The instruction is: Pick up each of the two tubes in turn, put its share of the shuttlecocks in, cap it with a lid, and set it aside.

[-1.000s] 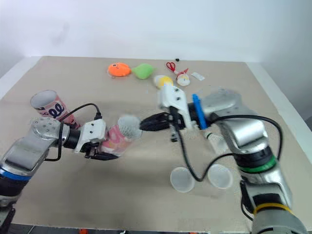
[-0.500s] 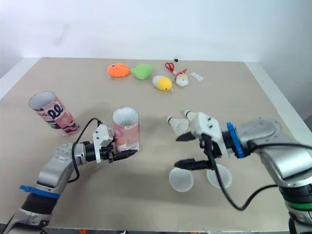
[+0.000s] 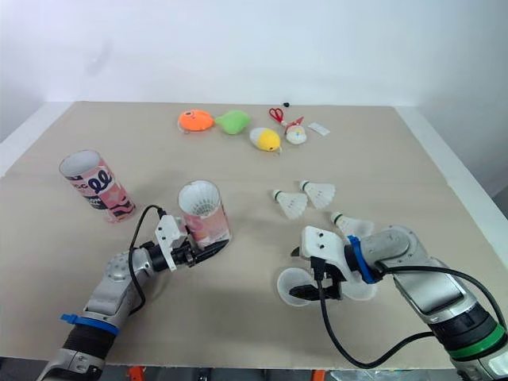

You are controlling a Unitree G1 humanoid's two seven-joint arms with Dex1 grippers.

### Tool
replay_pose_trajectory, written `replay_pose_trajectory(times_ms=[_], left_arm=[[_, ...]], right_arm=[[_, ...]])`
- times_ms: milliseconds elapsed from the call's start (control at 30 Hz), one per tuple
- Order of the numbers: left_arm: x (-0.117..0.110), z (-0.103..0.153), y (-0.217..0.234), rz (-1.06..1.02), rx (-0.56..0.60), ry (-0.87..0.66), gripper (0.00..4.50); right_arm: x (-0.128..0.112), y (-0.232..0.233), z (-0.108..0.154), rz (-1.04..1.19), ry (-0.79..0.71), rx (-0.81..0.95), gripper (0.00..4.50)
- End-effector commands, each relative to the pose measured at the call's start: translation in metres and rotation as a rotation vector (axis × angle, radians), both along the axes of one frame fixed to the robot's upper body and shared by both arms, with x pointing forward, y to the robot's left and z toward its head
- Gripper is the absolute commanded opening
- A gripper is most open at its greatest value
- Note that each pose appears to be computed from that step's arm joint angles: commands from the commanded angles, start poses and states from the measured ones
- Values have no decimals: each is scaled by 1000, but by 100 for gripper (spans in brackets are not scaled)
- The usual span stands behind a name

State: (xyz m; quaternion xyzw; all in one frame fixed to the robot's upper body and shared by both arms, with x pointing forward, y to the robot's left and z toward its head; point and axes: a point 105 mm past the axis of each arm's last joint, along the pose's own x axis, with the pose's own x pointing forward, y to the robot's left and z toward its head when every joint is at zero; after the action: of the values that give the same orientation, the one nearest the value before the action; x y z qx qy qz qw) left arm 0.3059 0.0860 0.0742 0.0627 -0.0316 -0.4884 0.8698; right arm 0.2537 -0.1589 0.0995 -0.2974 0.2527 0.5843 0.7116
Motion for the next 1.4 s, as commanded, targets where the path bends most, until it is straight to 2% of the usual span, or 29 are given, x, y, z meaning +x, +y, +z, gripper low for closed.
replay_pose_trajectory(times_ms=[33,67,133,233,267,367,467,567,633,733,933,1167,1400], left_arm=[[-10,-38,1,-6,37,170,291],[-10,-38,0,-11,27,187,291],[-12,-40,-1,-25,26,211,291],[-16,-46,-4,-48,47,235,291],[-17,-46,-4,-50,51,237,291],[-17,-46,-5,-52,55,236,291],[-17,-46,-4,-62,86,224,291],[-14,-45,-2,-57,86,221,291],[-13,-45,-2,-56,85,225,291],[-10,-45,-1,-49,89,221,291],[-6,-44,-2,-42,89,212,291],[-9,-46,2,-18,90,213,291],[-10,-47,2,-9,93,217,291]], right_arm=[[1,-2,-3,19,-18,-34,318],[0,-3,-4,20,-15,-34,250],[1,-3,-5,20,-12,-33,168],[2,-2,-5,22,-14,-32,16],[2,-1,-4,24,-17,-29,7],[4,5,6,29,-36,20,7],[19,28,68,32,-111,215,7],[28,53,128,91,-215,333,7],[29,70,159,143,-278,383,7],[35,97,188,200,-384,390,7],[48,140,197,258,-473,358,7],[63,150,170,286,-507,203,7],[65,148,162,307,-531,145,7]])
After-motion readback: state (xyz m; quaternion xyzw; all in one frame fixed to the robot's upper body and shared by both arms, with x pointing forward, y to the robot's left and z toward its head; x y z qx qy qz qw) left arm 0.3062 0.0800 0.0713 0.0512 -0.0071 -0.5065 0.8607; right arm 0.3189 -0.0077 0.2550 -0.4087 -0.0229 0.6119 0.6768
